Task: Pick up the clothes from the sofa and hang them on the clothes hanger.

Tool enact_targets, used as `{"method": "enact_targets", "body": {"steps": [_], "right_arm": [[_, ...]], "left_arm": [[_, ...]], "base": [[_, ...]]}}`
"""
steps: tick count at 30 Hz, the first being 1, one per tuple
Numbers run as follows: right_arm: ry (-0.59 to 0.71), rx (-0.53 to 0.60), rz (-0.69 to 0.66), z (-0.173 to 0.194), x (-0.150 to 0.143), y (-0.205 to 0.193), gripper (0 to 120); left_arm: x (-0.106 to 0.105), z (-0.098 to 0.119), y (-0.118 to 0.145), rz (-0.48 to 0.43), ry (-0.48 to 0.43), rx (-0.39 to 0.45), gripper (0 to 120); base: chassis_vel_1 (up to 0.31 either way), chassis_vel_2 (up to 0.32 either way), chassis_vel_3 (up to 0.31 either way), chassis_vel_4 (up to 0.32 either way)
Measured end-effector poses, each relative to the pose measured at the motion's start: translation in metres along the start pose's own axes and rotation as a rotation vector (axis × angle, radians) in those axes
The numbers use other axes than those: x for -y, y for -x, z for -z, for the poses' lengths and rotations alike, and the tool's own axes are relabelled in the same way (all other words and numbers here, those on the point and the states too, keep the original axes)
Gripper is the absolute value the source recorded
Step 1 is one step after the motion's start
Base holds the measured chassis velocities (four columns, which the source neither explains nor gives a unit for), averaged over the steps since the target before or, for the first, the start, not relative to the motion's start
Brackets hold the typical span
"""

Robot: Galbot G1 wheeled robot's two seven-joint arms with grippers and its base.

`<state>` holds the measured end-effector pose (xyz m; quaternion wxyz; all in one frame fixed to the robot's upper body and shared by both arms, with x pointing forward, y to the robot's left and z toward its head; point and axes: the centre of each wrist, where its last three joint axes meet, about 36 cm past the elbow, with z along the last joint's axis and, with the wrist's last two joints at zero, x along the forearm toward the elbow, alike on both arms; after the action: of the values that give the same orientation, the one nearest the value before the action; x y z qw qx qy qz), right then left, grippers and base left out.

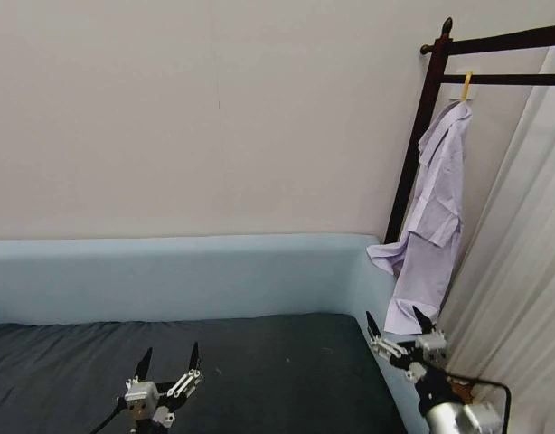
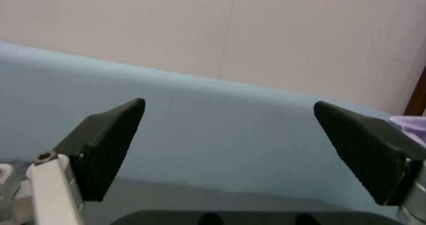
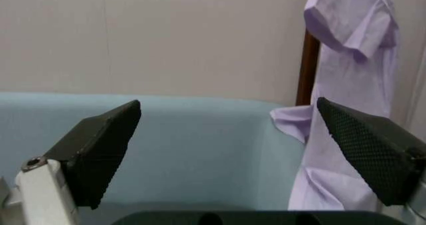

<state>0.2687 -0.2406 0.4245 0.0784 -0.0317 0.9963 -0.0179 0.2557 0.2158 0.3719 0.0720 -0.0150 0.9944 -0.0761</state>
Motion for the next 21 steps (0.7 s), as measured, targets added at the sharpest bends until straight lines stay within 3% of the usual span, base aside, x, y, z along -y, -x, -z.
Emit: {"method": "enact_targets", "body": {"steps": [6,13,21], "right_arm": [[-0.02,-0.025,-0.041,-0.025,-0.018,-0.06,100],[-0.023,0.001,-0.065,-0.041,-0.019,-0.079,100],[-0.052,0.059,-0.074,-0.041,-0.02,-0.076,100]], "left_arm": [[0.001,-0.016,-0.025,0.017,0.013,-0.018,100],[-0.002,-0.022,-0.041,0.012,0.026,-0.018,100],[-0.017,-0.013,-0.044,-0.013,0.053,-0.009,100]], "base": [[0.0,0.0,0.0,0.0],[0.0,0.0,0.0,0.0],[0.0,0.0,0.0,0.0]]}}
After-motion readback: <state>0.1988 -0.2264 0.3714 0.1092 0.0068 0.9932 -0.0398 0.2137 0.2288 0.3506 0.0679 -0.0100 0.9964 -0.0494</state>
